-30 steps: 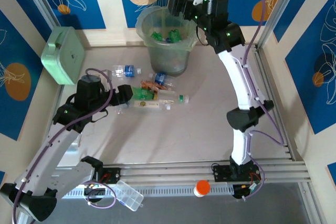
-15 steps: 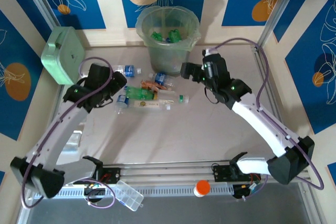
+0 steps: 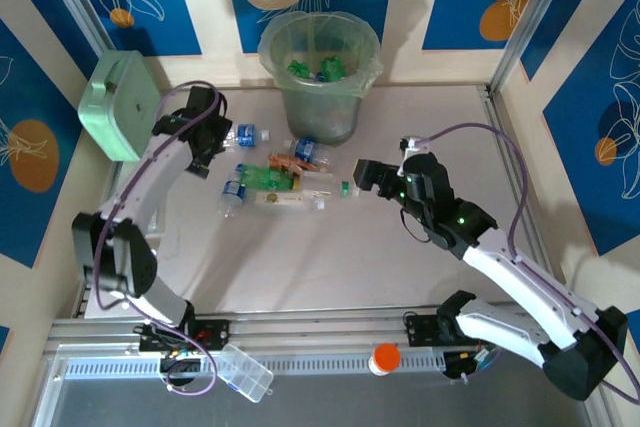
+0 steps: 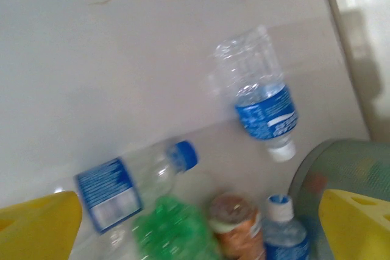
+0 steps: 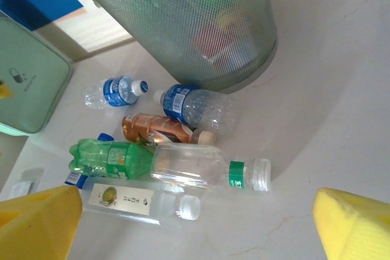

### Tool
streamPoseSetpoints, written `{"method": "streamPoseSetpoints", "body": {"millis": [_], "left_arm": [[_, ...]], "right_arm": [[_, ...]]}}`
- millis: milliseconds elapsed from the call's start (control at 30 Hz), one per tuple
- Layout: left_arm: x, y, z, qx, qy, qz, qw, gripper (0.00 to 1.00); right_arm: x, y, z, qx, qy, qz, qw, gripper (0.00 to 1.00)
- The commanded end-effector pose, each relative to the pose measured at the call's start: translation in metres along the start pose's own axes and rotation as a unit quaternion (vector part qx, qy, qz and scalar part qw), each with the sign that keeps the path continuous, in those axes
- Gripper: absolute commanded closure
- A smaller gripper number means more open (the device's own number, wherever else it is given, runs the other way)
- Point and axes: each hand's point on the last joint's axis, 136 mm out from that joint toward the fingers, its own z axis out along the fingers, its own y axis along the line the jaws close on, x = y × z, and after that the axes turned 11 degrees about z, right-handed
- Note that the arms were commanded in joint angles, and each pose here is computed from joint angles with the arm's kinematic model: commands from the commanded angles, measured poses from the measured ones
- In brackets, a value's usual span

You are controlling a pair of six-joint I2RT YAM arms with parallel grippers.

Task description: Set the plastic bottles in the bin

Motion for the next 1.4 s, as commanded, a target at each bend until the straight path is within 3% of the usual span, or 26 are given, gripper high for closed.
{"method": "streamPoseSetpoints", "body": {"millis": [0,267,433,700,800,1067,1200,1367], "left_arm": [[-0.021,-0.025,0.024,0.019,-0.006,-0.043,0.999,0.01],[-0.03,-0.044,0.104,-0.003,0.032,-0.068,0.997,0.01],[-0.026,-0.062,0.145,0.022,0.042,-0.064,0.997,0.01],[-0.009,-0.065,0.185,0.011,0.071,-0.071,0.995,0.01],[0.0,-0.053,0.195,-0.014,0.078,-0.073,0.994,0.01],[0.011,-0.042,0.211,-0.035,0.093,-0.066,0.993,0.2],[0.007,-0.05,0.207,-0.021,0.09,-0.06,0.994,0.28],[-0.01,-0.07,0.183,0.018,0.072,-0.039,0.996,0.3]], "right_arm": [[-0.002,-0.005,-0.011,-0.007,-0.017,-0.013,1.0,0.03],[0.014,-0.025,-0.017,0.001,-0.002,-0.015,1.0,0.03],[0.02,-0.03,-0.011,0.003,0.009,-0.013,1.0,0.02],[0.022,-0.035,-0.002,0.009,0.015,-0.01,1.0,0.02],[0.02,-0.036,0.001,0.01,0.016,-0.007,1.0,0.03],[0.019,-0.037,0.003,0.009,0.019,0.0,1.0,0.04],[0.017,-0.037,0.0,0.009,0.017,-0.001,1.0,0.04],[0.014,-0.03,-0.006,-0.002,0.015,-0.007,1.0,0.05]]}}
